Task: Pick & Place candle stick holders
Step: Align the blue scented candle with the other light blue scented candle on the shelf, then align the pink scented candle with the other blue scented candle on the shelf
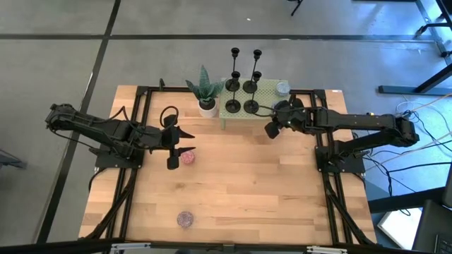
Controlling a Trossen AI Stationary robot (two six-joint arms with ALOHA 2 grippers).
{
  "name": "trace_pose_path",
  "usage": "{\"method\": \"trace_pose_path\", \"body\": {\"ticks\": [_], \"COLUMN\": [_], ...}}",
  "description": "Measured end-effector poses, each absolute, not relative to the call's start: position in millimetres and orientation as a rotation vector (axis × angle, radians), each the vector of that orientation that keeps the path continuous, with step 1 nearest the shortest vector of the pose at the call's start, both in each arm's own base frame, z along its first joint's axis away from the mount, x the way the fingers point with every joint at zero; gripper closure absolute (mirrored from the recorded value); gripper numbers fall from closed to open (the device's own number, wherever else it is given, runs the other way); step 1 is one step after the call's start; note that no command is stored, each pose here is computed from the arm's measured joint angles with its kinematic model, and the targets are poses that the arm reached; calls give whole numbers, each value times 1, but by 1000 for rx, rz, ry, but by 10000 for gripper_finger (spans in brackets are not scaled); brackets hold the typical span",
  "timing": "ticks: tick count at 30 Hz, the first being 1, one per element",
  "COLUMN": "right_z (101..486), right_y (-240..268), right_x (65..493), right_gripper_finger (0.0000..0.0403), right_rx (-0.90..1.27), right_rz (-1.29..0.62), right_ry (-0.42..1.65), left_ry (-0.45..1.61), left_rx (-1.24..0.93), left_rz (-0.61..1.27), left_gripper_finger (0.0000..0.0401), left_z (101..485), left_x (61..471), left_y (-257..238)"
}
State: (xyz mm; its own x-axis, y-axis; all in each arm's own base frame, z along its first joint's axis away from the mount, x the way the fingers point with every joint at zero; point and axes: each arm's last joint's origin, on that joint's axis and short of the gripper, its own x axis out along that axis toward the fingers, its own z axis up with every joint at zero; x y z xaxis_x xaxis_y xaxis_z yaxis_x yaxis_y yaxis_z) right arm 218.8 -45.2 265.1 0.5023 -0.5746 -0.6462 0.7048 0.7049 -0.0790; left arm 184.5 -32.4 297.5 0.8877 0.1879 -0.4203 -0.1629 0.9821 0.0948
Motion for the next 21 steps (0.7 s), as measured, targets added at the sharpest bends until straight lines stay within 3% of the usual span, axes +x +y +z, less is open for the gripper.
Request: {"method": "trace_pose_path", "body": {"ticks": [10, 17, 21], "right_z": [323, 327, 331], "right_y": [-15, 10, 13], "right_x": [235, 245, 249], "right_gripper_finger": [316, 316, 316], "right_rx": [221, 106, 17], "right_rz": [-478, -207, -168], "right_ry": [551, 462, 393], "left_ry": [474, 619, 675], "left_rx": [83, 104, 73], "left_rz": [82, 114, 124], "left_gripper_finger": [217, 216, 205], "left_z": [295, 279, 270], "left_x": [184, 186, 194], "left_y": [-35, -35, -37]}}
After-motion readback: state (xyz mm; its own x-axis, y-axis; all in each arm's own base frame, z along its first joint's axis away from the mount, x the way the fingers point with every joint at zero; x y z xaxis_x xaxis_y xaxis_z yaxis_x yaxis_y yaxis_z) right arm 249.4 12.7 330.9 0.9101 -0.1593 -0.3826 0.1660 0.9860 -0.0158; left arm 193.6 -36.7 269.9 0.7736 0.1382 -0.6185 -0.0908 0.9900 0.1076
